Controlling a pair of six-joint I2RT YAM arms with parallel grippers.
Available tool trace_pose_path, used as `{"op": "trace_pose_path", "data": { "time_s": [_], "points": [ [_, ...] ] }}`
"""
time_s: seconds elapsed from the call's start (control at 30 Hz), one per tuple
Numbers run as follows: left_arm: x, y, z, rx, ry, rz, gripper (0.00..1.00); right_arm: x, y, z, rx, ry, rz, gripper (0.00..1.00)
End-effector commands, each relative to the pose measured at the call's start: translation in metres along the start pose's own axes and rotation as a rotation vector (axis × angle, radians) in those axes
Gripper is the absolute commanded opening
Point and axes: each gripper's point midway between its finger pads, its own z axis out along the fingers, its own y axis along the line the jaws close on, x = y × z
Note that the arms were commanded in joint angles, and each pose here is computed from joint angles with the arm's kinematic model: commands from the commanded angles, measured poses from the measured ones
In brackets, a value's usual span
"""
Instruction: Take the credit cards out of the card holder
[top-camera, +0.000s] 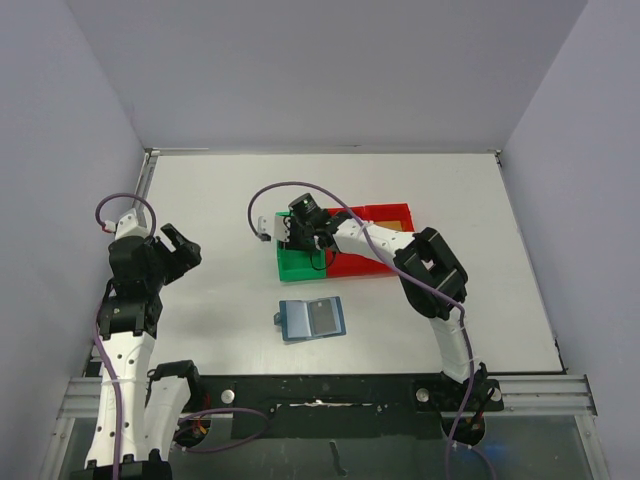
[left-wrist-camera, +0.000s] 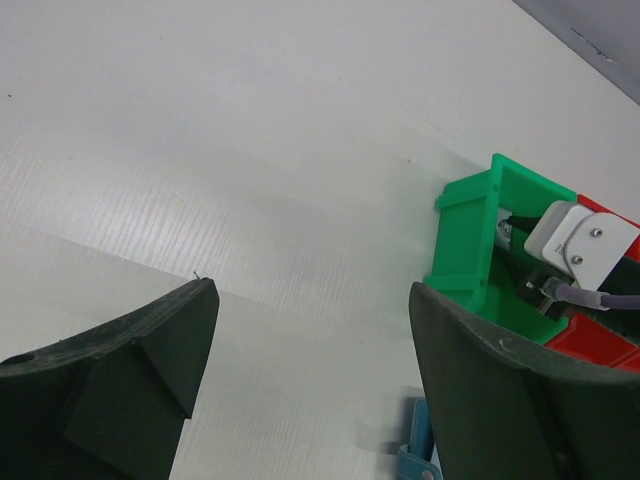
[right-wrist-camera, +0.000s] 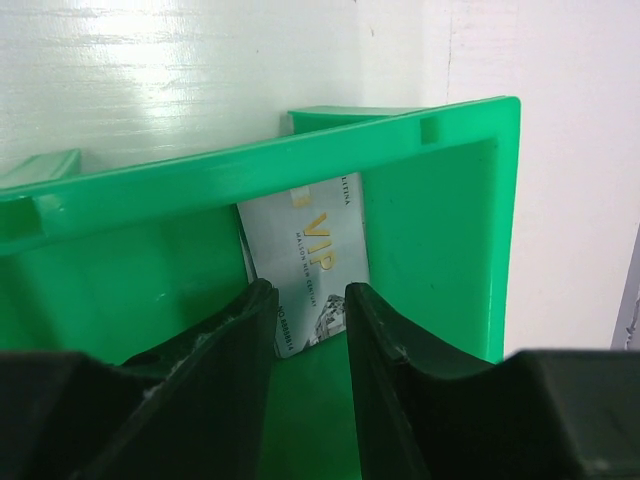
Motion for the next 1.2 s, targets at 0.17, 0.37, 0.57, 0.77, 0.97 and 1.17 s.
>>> {"op": "trace_pose_path", "data": {
  "time_s": [0.17,0.37,0.57,0.77,0.97,1.17],
  "points": [
    [-0.013,-0.009,-0.001,0.039,-0.040,0.007,0.76,-0.071,-0.098,-0.117,0.407,-0.410,0.369,0.41],
    [-0.011,-0.014,0.000,0.076,-0.034,0.018,0.76,-0.043,-0.093,-0.198,0.555,-0.633,0.765,0.62],
    [-0.005,-0.019,0.003,0.115,-0.007,0.026,0.76,-0.012,-0.045,-0.226,0.437,-0.631,1.069,0.75],
    [0.007,-0.026,0.011,0.159,0.059,0.029,0.76,0.015,0.001,-0.235,0.340,-0.517,1.265,0.77],
    [0.025,-0.052,0.013,0.322,0.165,0.015,0.76,0.023,0.045,-0.236,0.232,-0.578,1.486,0.76],
    [0.047,-0.125,-0.019,0.678,0.307,-0.174,0.75,0.023,0.083,-0.220,0.071,-0.600,1.685,0.72]
  ]
}}
